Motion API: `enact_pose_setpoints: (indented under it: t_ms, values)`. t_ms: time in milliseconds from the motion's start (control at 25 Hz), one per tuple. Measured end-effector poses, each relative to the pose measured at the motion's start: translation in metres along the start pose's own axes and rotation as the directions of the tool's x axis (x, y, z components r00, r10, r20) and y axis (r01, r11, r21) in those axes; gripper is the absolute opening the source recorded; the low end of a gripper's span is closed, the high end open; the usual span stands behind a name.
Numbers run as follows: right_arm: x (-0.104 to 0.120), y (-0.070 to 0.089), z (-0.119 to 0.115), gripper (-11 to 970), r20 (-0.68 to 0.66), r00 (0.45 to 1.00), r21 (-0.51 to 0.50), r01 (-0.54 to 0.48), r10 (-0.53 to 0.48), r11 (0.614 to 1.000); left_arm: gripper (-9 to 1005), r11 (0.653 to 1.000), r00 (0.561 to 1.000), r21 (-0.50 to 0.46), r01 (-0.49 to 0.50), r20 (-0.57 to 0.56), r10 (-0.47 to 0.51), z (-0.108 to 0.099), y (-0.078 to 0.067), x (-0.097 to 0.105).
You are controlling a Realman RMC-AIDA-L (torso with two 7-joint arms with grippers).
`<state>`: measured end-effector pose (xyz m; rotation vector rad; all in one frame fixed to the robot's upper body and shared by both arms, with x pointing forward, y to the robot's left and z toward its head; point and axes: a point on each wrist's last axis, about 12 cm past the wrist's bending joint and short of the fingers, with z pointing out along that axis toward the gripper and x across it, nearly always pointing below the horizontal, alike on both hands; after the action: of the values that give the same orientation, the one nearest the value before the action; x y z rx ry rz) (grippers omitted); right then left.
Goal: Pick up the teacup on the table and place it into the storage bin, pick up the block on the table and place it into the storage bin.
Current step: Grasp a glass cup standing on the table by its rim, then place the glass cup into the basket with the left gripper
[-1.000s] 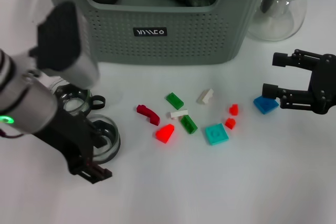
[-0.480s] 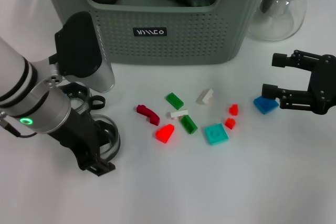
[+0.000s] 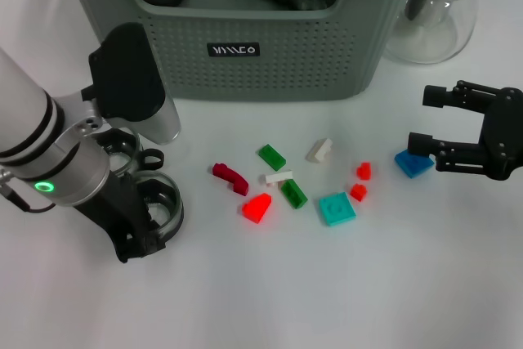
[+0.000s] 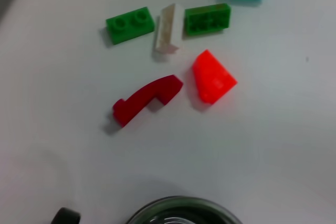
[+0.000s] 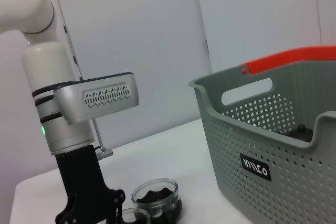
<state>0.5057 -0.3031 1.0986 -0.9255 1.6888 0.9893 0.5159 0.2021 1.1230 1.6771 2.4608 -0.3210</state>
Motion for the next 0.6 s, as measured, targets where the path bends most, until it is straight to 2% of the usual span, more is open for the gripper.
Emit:
enact_pose_setpoints:
  t_ms: [240,400,480,600]
  values:
    - [-0.002,-0.001,0.002,858,0.001,1.0,-0.005,0.006,-0.006,1.0,174,0.998,0.999,0.051,-0.038,0.027,0.037,-0.009,-0.007,-0.001]
    - [-0.003,-0.001,0.002,857,0.002,1.0,-0.009,0.008,-0.008,1.0,34,0.991,0.994,0.122,-0.06,0.099,0.048,-0.024,-0.006,0.003]
    - [-0.003,-0.001,0.002,857,0.002,1.0,-0.011,0.008,-0.008,1.0,35,0.982,0.985,0.172,-0.081,0.165,0.053,-0.032,-0.003,0.006]
    - [-0.003,-0.001,0.002,857,0.003,1.0,-0.012,0.008,-0.008,1.0,36,0.953,0.938,0.276,-0.129,0.346,0.027,-0.042,0.005,0.014]
